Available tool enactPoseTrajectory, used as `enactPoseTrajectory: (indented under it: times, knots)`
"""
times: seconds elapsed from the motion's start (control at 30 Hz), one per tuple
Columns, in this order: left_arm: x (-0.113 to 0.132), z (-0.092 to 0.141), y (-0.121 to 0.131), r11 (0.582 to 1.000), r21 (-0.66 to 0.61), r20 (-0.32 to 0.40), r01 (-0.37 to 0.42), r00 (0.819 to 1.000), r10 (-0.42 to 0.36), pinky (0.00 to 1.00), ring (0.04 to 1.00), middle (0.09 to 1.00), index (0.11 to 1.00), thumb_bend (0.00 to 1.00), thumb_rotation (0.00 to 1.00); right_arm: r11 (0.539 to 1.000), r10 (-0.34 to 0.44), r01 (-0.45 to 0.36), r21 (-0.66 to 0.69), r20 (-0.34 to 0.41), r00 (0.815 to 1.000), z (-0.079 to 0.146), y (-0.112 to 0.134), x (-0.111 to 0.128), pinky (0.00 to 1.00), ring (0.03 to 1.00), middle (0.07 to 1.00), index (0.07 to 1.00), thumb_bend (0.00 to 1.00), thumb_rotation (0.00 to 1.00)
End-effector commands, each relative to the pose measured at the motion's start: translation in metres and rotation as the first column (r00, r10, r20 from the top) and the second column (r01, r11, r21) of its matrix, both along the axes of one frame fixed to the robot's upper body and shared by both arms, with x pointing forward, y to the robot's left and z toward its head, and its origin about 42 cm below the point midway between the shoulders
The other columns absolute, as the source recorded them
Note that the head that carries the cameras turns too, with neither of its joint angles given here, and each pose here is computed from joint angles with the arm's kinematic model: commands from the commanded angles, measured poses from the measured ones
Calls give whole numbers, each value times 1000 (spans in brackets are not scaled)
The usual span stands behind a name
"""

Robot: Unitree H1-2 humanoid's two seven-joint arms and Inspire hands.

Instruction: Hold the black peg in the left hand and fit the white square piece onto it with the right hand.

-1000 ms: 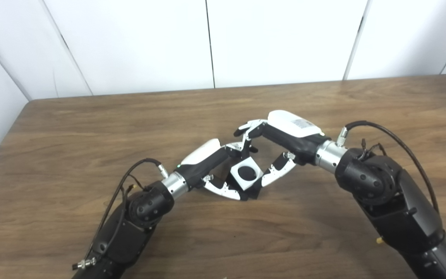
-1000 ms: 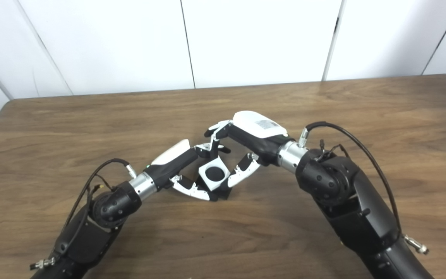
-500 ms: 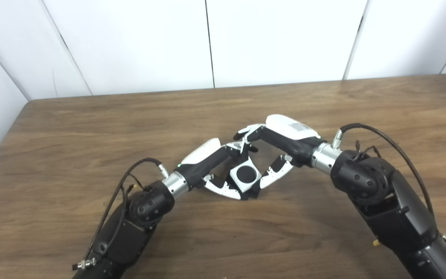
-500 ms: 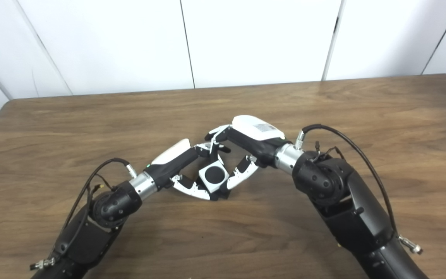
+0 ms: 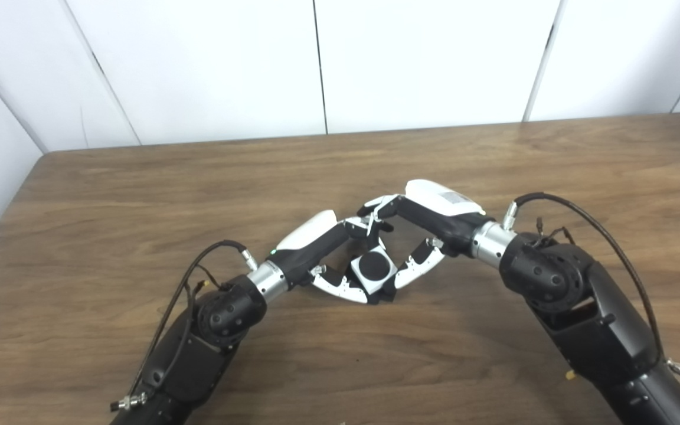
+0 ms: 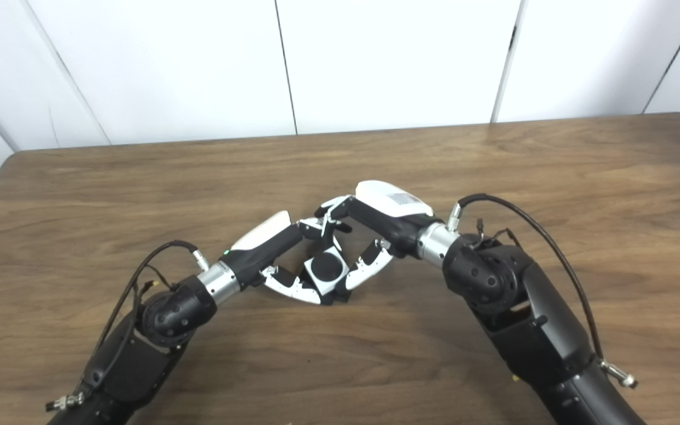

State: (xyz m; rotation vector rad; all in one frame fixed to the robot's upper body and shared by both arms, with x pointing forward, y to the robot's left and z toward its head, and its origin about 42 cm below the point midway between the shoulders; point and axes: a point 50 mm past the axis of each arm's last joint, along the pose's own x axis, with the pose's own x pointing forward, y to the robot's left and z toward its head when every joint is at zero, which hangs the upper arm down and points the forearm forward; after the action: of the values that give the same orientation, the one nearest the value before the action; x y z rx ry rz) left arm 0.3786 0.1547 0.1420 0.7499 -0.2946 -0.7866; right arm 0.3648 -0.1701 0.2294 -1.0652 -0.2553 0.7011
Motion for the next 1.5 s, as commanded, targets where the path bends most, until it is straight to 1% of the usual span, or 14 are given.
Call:
enactPoseTrajectory:
  times: [0.0,0.07,0.2,0.43,0.63,0.77,0.83,0.97,1.07,1.17,1.2,1.3,1.4,1.47]
  knots:
    - [-12,-28,2,995,100,-110,21,994,-10,802,923,867,491,521,77,1000,-5,5,7,53,999,17,-4,6,803,906,957,906,918,309]
    - [-11,-27,3,995,99,-115,18,993,-7,811,925,867,491,521,76,1000,-9,9,3,52,999,18,-6,5,795,914,975,953,934,321]
    - [-10,-27,4,995,100,-111,19,994,-8,811,926,866,491,520,79,1000,-17,17,-2,50,999,20,-9,5,792,922,985,995,953,335]
    - [-9,-26,5,994,107,-106,21,994,-9,806,923,867,491,519,80,1000,-28,28,-2,45,999,22,-13,5,802,919,981,1000,967,336]
    - [-9,-26,6,994,104,-113,16,994,-4,828,923,868,492,519,80,999,-40,39,23,41,998,25,-21,5,798,923,978,991,973,330]
    - [-10,-26,8,994,107,-115,13,993,-1,814,919,868,492,518,82,996,-59,56,63,55,997,33,-32,4,780,915,969,978,976,359]
    - [-10,-26,9,994,107,-115,12,993,0,809,916,868,491,519,81,994,-75,70,86,63,995,39,-40,4,762,893,959,954,991,376]
    - [-9,-27,10,994,108,-117,12,993,1,813,914,870,491,519,80,991,-83,73,115,87,993,48,-53,7,741,883,951,943,1000,400]
    - [-9,-27,11,994,107,-112,12,994,0,807,912,868,491,519,81,985,-112,99,140,92,989,59,-70,7,742,901,953,935,1000,405]
    - [-8,-27,12,994,109,-111,14,994,-2,811,912,870,491,518,82,979,-150,133,155,106,983,69,-86,5,725,880,933,916,1000,396]
    - [-8,-27,12,994,109,-110,14,994,-2,812,912,871,491,518,83,977,-163,144,159,111,980,70,-90,5,715,871,923,908,1000,392]
    - [-7,-27,13,994,112,-108,13,994,-1,812,913,871,491,518,83,968,-195,170,184,125,973,72,-99,4,736,873,906,894,984,373]
    - [-7,-27,13,994,112,-108,9,994,3,815,913,867,491,518,82,959,-219,189,212,128,967,70,-104,1,741,871,900,898,981,361]
    - [-7,-27,14,994,111,-108,8,994,4,817,913,865,491,518,83,954,-231,201,222,117,966,68,-106,-1,731,870,914,914,988,361]
